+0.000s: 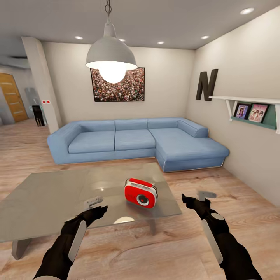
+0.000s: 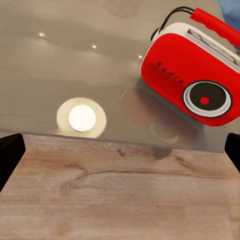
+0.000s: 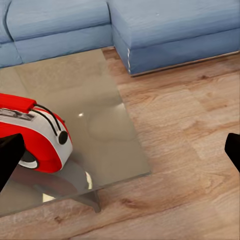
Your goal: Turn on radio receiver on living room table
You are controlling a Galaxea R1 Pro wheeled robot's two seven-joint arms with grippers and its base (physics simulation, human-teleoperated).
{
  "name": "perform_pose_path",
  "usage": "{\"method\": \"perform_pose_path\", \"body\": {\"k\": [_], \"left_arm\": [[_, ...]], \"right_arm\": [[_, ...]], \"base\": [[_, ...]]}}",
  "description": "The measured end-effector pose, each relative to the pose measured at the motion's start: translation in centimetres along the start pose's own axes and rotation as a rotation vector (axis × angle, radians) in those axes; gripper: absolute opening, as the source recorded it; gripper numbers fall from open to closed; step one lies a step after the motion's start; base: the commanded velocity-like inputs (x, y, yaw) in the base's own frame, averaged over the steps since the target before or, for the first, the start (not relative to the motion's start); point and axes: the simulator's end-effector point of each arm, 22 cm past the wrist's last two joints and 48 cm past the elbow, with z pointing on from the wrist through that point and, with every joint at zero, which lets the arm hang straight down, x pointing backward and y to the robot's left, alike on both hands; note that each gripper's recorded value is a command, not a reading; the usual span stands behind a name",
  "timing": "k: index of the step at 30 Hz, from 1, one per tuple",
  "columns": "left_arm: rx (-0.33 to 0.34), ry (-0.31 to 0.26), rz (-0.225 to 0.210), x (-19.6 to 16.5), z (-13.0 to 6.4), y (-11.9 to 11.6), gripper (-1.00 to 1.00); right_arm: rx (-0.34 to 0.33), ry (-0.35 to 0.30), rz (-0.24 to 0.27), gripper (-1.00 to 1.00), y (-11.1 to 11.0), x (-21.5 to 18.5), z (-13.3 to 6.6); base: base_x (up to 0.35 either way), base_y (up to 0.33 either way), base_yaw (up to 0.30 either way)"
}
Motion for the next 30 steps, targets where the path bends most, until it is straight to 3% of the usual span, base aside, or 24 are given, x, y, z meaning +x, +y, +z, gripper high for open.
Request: {"method": "perform_pose_path", "body": {"k": [30], "left_arm": [[0.001, 0.001, -0.001, 0.09, 0.00, -0.05, 1.00]], "right_arm": [[0.000, 0.000, 0.000, 1.00, 0.02, 0.00, 0.00]], "base": [[0.153, -0.291, 0.263]]}}
